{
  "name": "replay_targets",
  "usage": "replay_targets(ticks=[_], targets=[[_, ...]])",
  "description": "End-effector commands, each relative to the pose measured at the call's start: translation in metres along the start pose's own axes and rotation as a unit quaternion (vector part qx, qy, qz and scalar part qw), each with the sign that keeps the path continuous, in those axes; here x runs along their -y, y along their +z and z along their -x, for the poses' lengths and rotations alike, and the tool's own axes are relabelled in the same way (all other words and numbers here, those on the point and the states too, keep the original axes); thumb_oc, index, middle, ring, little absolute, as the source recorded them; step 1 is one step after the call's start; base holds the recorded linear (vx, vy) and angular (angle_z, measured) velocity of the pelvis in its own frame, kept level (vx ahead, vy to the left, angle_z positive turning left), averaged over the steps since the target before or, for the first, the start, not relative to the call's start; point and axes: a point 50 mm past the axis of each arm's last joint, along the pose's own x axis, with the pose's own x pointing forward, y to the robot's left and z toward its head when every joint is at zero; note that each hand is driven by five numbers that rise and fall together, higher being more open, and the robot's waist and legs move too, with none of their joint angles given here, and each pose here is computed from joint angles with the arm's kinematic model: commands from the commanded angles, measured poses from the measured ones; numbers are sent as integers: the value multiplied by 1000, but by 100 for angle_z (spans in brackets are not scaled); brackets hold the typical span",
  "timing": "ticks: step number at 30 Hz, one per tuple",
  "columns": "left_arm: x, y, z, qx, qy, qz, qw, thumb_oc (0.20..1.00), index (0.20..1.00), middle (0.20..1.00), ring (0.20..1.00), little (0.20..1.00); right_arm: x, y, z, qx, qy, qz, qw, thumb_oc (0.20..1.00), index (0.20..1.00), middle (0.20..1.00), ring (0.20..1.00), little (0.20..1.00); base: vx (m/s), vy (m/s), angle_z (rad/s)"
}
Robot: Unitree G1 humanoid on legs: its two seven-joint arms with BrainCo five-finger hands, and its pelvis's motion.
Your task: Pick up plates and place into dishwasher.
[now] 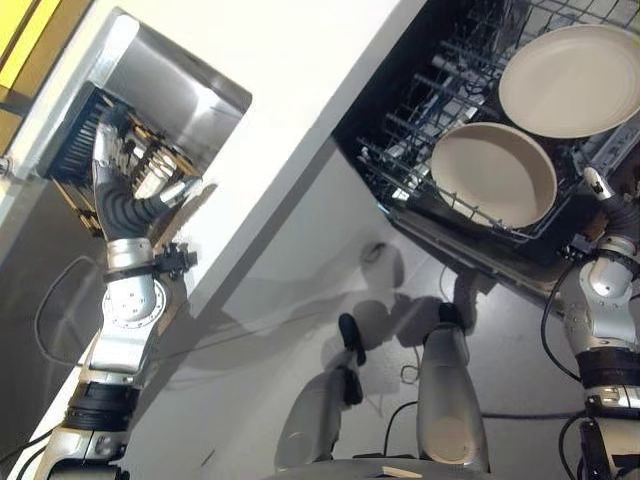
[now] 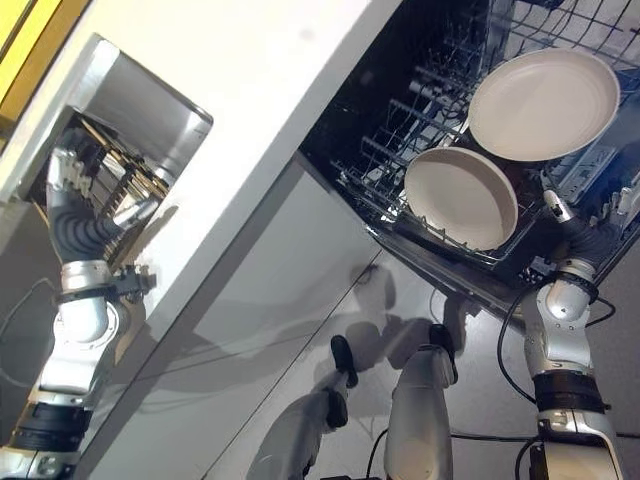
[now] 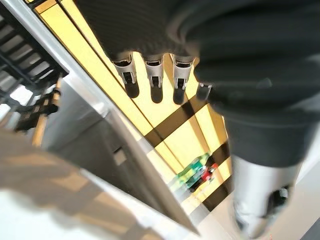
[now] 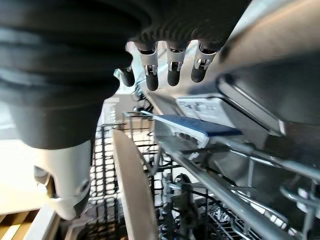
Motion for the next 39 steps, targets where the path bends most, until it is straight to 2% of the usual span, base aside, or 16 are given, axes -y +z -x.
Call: replay_targets(ticks=[1, 9, 17, 22, 39], targets=[[0, 12, -14, 41, 23, 8, 999, 1000, 1000, 1000, 1000, 1000, -18, 35, -19, 71, -6, -70, 995, 1000, 1000, 1000, 1000, 1000, 1, 65, -1], [13, 22, -18, 59, 2, 13, 998, 1000, 1000, 1000, 1000, 1000, -36, 34, -31, 43, 33, -101, 993, 1000, 1000, 1000, 1000, 1000, 2, 73, 2], [17, 26, -17, 64, 12, 23, 998, 1000, 1000, 1000, 1000, 1000, -58, 38, -25, 55, 95, -127, 986, 1000, 1000, 1000, 1000, 1000, 39, 143, 4], [16, 24, -14, 57, 17, 24, 998, 1000, 1000, 1000, 1000, 1000, -77, 49, -20, 73, 141, -122, 980, 1000, 1000, 1000, 1000, 1000, 61, 132, 7], [7, 21, -7, 40, 3, 22, 999, 1000, 1000, 1000, 1000, 1000, -128, 100, -26, 121, 224, -157, 954, 1000, 1000, 1000, 1000, 1000, 39, 31, 3]])
